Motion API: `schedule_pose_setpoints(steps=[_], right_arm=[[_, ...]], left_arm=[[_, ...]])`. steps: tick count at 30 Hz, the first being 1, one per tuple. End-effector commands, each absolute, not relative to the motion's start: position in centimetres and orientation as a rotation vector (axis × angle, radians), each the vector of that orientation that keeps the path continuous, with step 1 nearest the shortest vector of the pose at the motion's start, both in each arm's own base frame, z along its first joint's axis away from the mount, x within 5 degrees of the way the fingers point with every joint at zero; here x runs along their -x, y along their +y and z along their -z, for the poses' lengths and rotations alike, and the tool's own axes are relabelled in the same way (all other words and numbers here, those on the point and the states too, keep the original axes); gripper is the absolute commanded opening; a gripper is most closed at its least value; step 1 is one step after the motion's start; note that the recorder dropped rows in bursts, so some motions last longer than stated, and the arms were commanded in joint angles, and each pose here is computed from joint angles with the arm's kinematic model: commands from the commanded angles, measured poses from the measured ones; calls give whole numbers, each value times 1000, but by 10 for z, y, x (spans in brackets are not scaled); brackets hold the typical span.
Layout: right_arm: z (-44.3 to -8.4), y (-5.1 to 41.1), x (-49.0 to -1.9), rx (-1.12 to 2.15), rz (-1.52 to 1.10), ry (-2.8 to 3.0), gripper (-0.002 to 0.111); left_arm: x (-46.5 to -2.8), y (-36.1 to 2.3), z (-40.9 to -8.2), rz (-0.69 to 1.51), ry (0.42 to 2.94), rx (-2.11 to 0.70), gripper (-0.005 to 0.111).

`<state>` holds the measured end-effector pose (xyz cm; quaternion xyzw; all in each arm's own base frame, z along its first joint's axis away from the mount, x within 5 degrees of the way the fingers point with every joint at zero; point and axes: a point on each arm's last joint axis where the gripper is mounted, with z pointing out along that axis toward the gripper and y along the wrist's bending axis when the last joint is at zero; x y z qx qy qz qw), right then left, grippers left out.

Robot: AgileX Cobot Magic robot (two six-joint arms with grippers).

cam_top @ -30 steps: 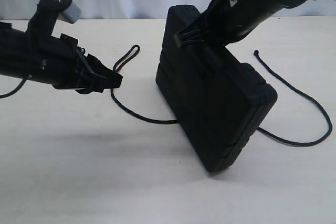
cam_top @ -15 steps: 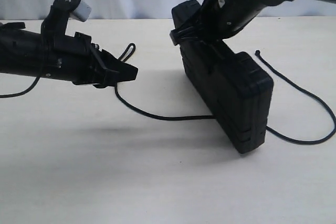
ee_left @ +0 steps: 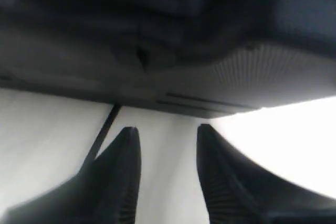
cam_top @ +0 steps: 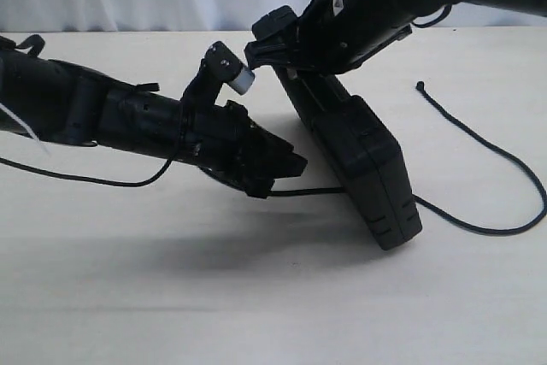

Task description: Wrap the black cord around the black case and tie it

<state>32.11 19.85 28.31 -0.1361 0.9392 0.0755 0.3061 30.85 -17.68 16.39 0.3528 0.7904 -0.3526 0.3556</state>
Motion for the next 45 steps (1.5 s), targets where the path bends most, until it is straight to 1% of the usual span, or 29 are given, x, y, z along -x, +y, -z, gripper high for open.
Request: schedule_pose_setpoints(steps=[1, 6, 8, 12, 15, 17, 19, 23, 27, 30, 33, 34, 38, 40, 41, 42, 43, 45], right_arm=[[-280, 201, -320, 350, -223, 2497, 5], [-279, 199, -319, 353, -207, 2514, 5], [-279, 199, -319, 353, -207, 2514, 8], [-279, 199, -319, 353, -202, 2521, 23], [-279, 197, -317, 345, -187, 2548, 39], [-281, 196, -315, 343, -183, 2553, 47], [-290, 193, -311, 336, -189, 2538, 56], [-310, 186, -304, 333, -201, 2484, 68], [-334, 178, -290, 323, -225, 2431, 70], [-356, 161, -267, 528, -117, 2423, 70], [-361, 145, -242, 714, -33, 2456, 70], [-357, 137, -227, 766, -51, 2442, 70], [-349, 104, -172, 782, -113, 2186, 70], [-328, 89, -148, 812, -124, 2053, 70], [-303, 84, -137, 804, -150, 1989, 70], [-293, 82, -132, 791, -171, 1929, 70], [-268, 80, -126, 784, -196, 1869, 70], [-245, 78, -119, 763, -234, 1819, 70]], left_arm=[[-319, -184, -174, 909, 1987, -912, 35], [-324, -184, -177, 873, 1981, -910, 35], [-324, -184, -177, 873, 1981, -910, 35], [-323, -185, -178, 898, 1968, -917, 35], [-323, -185, -178, 902, 1965, -918, 35], [-323, -185, -178, 902, 1965, -918, 35], [-323, -185, -178, 902, 1965, -918, 35], [-323, -185, -178, 902, 1965, -918, 35], [-323, -185, -178, 902, 1965, -918, 35], [-323, -185, -178, 902, 1965, -918, 35], [-323, -185, -178, 902, 1965, -918, 35], [-323, -185, -178, 902, 1965, -918, 35], [-323, -185, -178, 902, 1965, -918, 35], [-323, -185, -178, 902, 1965, -918, 35], [-323, -185, -178, 902, 1965, -918, 35], [-323, -185, -178, 902, 1965, -918, 35], [-323, -185, -178, 902, 1965, -918, 35], [-323, -185, -178, 902, 1965, -918, 35]])
